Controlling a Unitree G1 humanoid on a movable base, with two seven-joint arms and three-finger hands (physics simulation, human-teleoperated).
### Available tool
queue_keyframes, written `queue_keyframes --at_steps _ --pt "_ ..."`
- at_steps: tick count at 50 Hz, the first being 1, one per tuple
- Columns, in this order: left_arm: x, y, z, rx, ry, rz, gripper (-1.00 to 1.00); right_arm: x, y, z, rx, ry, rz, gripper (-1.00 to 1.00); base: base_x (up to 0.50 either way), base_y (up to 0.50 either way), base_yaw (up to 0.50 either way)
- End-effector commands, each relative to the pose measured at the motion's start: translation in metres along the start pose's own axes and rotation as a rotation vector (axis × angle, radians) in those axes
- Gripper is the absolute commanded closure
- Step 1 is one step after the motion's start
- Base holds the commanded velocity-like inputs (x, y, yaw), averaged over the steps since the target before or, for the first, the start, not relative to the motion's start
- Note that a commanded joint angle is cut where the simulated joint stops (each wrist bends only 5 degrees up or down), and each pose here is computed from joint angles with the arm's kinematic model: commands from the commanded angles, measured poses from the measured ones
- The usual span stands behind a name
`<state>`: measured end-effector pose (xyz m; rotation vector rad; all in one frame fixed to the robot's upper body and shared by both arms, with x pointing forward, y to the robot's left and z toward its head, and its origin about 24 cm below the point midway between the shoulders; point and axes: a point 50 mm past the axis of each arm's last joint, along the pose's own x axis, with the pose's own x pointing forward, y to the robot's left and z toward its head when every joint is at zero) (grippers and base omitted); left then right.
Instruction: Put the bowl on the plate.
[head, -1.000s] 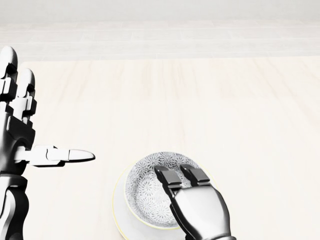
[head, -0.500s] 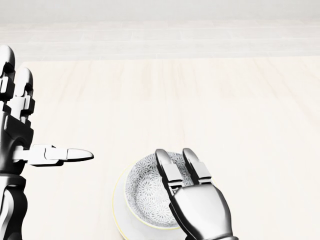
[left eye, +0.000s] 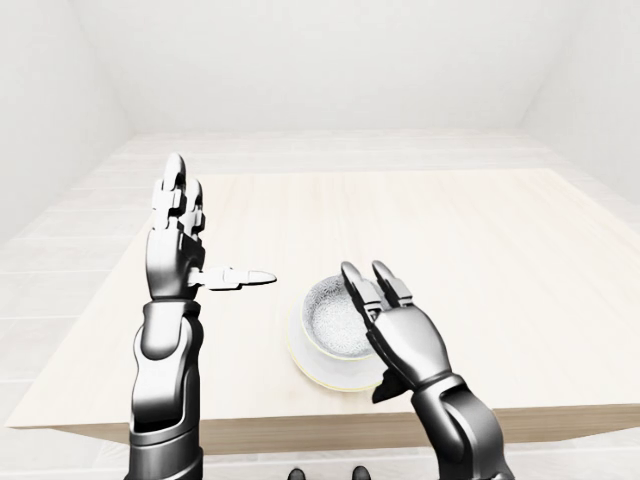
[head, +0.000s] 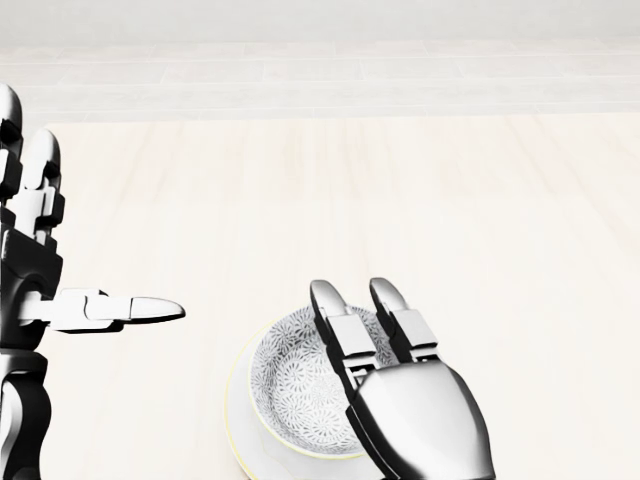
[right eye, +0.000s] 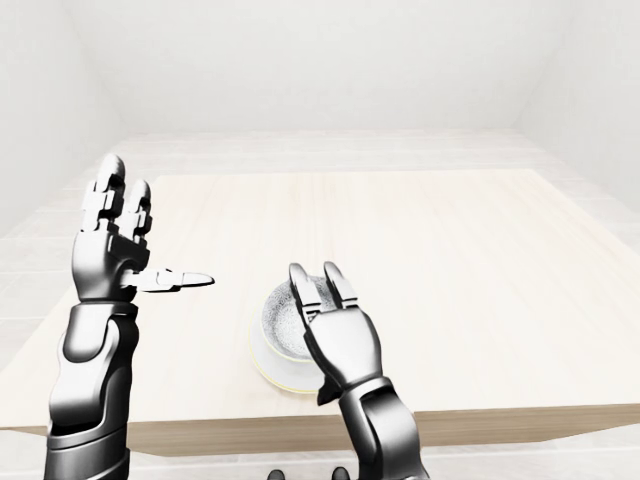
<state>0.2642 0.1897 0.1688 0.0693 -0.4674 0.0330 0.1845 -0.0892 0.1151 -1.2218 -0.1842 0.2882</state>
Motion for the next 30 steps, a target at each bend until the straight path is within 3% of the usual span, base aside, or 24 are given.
queue_keyframes --at_steps 1,18,30 --pt "0.0 0.0 0.003 0.0 -0.014 0.0 -1.0 -0.015 -0.025 0.008 -0.002 -0.032 -0.042 -1.0 0.0 0.0 0.0" --pt "0.003 0.002 0.01 -0.001 -0.043 0.006 -1.0 -0.039 -0.069 0.009 -0.016 -0.007 -0.162 -1.0 0.0 0.0 0.0" --pt "0.001 0.002 0.013 0.002 -0.057 0.01 -1.0 -0.042 -0.091 -0.019 0.207 0.18 -0.356 -1.0 0.0 0.0 0.0"
